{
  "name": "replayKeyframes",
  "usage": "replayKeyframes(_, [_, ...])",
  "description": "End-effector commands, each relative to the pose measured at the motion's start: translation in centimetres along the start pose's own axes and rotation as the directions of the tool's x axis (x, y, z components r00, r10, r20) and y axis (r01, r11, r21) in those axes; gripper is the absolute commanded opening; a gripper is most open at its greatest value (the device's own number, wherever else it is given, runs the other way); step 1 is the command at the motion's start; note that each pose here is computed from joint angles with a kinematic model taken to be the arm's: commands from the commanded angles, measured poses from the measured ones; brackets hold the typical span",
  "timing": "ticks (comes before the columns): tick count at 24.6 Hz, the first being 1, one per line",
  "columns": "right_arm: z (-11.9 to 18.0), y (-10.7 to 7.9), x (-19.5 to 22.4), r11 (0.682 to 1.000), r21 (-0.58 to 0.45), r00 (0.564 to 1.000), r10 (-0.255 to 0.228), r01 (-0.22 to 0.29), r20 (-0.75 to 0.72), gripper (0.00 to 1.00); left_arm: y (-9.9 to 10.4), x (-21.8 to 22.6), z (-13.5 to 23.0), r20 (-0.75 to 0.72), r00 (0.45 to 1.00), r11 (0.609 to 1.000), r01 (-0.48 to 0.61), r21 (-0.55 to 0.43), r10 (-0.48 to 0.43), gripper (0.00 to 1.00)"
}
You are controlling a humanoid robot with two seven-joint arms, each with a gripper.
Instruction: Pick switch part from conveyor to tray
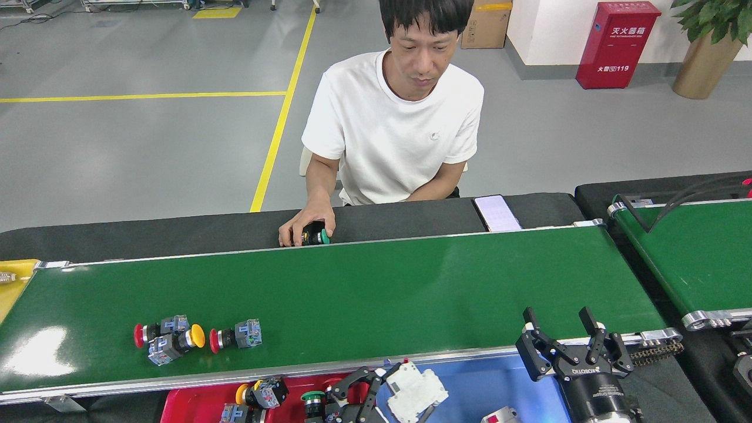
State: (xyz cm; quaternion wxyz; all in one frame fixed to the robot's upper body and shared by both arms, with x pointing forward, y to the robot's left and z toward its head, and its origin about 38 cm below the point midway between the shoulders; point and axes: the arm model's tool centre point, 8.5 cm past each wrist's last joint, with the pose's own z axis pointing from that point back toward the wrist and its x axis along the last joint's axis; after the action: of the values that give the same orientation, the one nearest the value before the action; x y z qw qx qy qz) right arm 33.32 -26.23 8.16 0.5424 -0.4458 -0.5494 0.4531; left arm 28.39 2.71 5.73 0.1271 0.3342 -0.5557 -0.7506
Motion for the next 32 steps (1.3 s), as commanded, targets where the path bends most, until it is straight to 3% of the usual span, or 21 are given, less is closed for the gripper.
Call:
replayKeyframes(1, [-0.4, -1.1, -0.2, 0.999, -0.037, 1.0, 0.0, 0.0, -0.003, 0.99, 0.1, 0.1, -0.8, 0.004, 1.0, 1.0, 0.024, -0.015, -0.024, 0.45])
replayKeyframes(3, [-0.3, -1.2, -0.4, 0.999, -0.039, 1.0, 0.004, -0.004, -0.006, 0.99, -0.7, 0.2, -1.1, 0.004, 1.0, 0.999, 0.028, -0.044, -0.027, 0.71])
replayKeyframes(4, [-0.3, -1.1, -0.5, 0.999, -0.038, 1.0, 0.004, -0.004, -0.008, 0.99, -0.8, 0.1, -1.1, -0.001, 1.0, 0.998, 0.027, -0.048, -0.028, 1.0])
replayKeyframes(10, [-0.2, -1.0, -0.4, 0.999, -0.034, 1.0, 0.004, -0.004, -0.008, 0.99, -0.4, -1.6, 0.0, -0.055, 0.998, 0.999, 0.015, -0.028, -0.016, 1.0])
replayKeyframes(15, [0.0, -0.8, -0.5, 1.0, -0.028, 1.0, 0.007, -0.007, -0.009, 0.99, -1.5, -6.3, 4.4, -0.231, 0.965, 0.992, -0.127, 0.004, 0.124, 1.0])
replayKeyframes(19, [0.1, -0.8, -0.5, 1.0, -0.027, 1.0, 0.005, -0.005, -0.012, 0.99, -4.6, -10.6, 9.7, -0.421, 0.873, 0.964, -0.265, 0.019, 0.248, 1.0])
replayKeyframes(22, [0.5, -0.4, -0.6, 1.0, -0.015, 1.0, 0.003, -0.004, -0.017, 0.99, -7.0, -14.4, 15.2, -0.57, 0.766, 0.944, -0.328, 0.049, 0.295, 1.0])
replayKeyframes(26, [0.5, -0.7, -0.5, 1.0, -0.019, 1.0, 0.005, -0.005, -0.016, 0.99, -8.8, -16.7, 21.0, -0.672, 0.679, 0.934, -0.355, 0.05, 0.294, 1.0])
replayKeyframes(32, [0.0, -1.3, -0.2, 0.999, -0.041, 1.0, -0.004, 0.003, -0.018, 0.99, -10.6, -18.5, 26.4, -0.768, 0.593, 0.93, -0.367, 0.01, 0.242, 1.0])
